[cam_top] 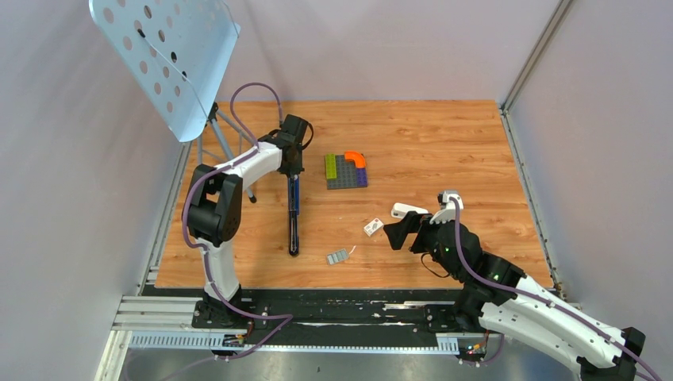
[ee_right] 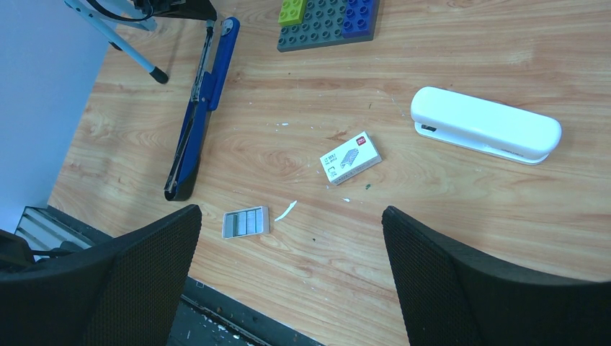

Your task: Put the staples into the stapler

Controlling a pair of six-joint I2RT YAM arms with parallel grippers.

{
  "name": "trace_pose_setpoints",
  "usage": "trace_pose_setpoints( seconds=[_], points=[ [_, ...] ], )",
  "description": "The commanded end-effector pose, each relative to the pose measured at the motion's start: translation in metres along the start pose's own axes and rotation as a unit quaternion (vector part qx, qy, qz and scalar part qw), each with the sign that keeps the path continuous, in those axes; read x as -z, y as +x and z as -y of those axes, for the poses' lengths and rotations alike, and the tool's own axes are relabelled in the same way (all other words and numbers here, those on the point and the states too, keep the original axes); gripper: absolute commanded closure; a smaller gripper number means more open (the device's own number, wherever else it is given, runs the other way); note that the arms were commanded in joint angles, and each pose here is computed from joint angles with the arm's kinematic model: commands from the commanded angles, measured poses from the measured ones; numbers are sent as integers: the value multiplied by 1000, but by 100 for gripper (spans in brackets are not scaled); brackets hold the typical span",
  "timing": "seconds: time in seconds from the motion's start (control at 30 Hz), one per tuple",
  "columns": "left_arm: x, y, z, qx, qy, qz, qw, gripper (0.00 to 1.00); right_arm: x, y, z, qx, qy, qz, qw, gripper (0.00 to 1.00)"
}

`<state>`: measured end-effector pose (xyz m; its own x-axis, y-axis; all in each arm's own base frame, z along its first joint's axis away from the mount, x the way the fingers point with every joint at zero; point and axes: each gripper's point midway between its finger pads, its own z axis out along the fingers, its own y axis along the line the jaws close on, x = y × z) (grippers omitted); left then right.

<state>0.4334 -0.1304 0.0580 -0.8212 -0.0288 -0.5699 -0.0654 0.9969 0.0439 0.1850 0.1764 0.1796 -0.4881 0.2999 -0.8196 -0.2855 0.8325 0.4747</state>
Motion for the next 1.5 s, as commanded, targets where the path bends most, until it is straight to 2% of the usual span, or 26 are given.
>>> trace_pose_setpoints(
  seconds=[0.0,0.97,1.47],
  points=[
    [-6,-7,-1,0,-4,9,1000,84,2,-7,5,4,12,9,1000,1],
    [-13,2,-2,1,-8,-3,1000,83,2,-7,6,3,15,9,1000,1],
    [-12,0,0,-1,-6,-4,1000,77,2,-9,5,3,15,12,1000,1]
  ],
)
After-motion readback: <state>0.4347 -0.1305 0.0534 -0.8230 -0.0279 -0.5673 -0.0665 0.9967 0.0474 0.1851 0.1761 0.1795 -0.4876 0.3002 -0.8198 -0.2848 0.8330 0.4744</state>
